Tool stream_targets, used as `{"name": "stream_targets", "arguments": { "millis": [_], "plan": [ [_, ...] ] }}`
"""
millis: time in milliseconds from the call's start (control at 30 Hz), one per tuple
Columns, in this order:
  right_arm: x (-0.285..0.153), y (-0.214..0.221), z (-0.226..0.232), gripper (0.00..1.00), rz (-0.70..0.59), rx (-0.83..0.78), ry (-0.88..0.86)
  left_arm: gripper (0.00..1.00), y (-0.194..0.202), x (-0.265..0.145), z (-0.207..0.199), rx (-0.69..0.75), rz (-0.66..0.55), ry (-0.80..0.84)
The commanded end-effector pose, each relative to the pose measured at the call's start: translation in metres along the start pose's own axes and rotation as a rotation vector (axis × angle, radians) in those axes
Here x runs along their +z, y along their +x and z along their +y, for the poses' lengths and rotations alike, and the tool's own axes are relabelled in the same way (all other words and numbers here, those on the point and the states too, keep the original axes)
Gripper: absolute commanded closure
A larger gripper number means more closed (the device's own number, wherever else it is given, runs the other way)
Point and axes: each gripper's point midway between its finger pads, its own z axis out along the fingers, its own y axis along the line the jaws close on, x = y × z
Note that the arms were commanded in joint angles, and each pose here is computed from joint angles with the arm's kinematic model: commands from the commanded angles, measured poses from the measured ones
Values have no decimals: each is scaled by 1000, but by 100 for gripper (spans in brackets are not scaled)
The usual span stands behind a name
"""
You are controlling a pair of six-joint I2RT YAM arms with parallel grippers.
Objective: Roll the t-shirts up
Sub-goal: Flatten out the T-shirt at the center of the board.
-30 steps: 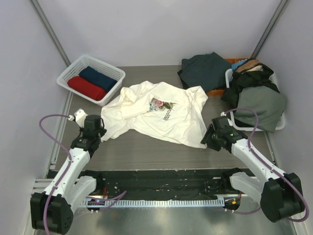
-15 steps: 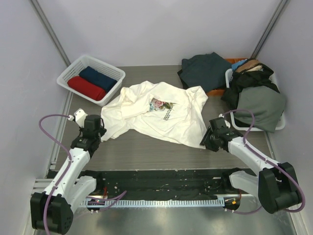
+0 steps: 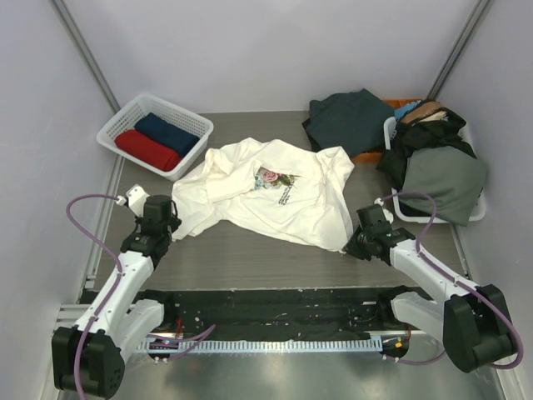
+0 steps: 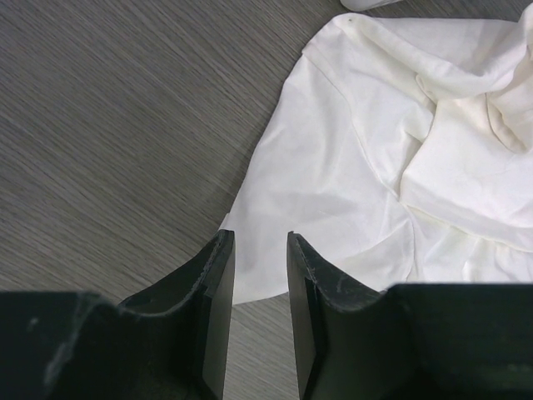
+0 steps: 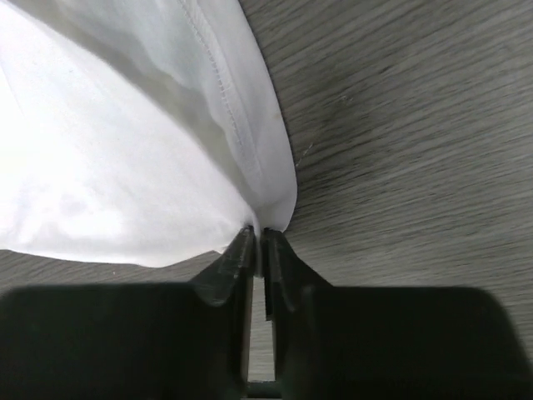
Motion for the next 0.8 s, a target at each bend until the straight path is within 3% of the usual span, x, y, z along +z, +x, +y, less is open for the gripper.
{"name": "stream_targets", "arguments": {
  "millis": [0,233,600,667,700,767],
  "plan": [
    [2,2,3,98,-12,27,-19,63,-15,3,-8,-18,-52,10],
    [-34,-36,22,99,-149,2,-71,49,3,15,-5,36,29,-26],
    [-30,-33,25,99,-138,-22,-92,59,27,31,0,88,161,-108],
    [-28,-32,26,99,-130,-31,-99,54,23,28,5,80,143,-135],
    [-27,-32,27,99,-129,-32,-100,46,22,24,10,76,139,-154],
    [-26,-31,27,99,-126,-37,-103,44,21,21,14,72,136,-167]
  ]
}}
